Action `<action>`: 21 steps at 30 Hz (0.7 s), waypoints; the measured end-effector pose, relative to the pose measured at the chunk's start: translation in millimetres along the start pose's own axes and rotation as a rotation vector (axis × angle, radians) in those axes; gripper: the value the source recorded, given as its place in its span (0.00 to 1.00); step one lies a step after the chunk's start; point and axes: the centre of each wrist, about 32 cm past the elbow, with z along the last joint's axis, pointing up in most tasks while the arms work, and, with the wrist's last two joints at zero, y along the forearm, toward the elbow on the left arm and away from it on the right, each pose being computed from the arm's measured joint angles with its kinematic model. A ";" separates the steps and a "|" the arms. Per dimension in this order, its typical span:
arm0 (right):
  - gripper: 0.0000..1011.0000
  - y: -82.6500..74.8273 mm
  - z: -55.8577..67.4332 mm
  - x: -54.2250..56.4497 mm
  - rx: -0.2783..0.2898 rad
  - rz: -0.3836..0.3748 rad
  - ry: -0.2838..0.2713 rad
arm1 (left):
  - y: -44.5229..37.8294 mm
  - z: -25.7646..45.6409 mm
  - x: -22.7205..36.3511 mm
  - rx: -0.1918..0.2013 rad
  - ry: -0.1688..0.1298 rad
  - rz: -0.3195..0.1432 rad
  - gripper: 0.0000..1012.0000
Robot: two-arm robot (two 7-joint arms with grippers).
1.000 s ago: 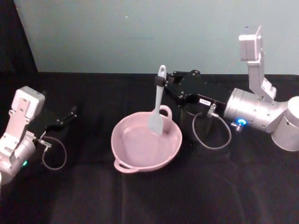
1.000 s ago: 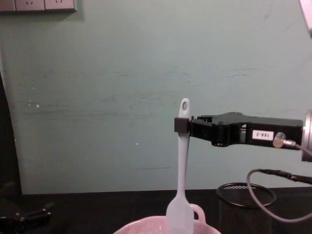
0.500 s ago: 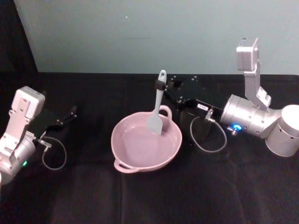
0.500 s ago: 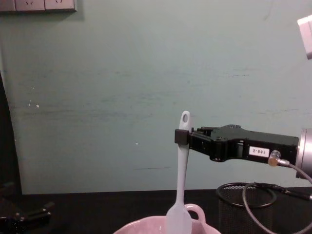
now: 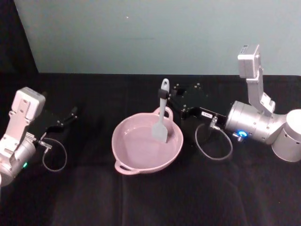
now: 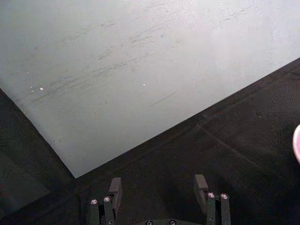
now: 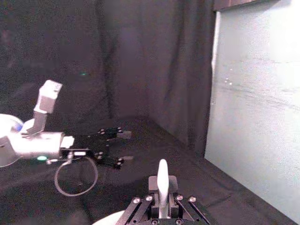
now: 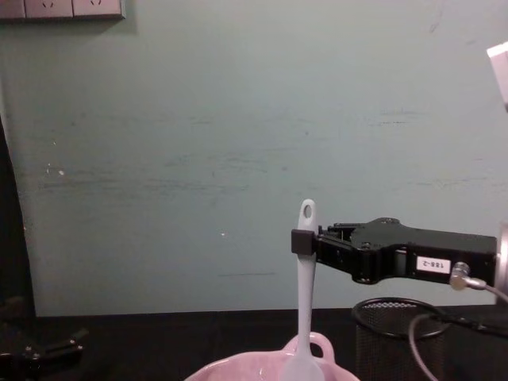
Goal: Use the one hand to pick up the spoon and stir the clear water in the bowl.
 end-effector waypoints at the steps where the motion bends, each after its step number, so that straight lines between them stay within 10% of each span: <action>1: 0.11 -2.0 1.1 -1.1 -0.004 0.012 0.001 | 0.0 0.0 0.0 0.000 0.000 0.000 1.00; 21: 0.11 6.1 -1.0 -30.6 -0.010 0.176 0.086 | 0.0 0.0 0.0 0.000 0.000 0.000 1.00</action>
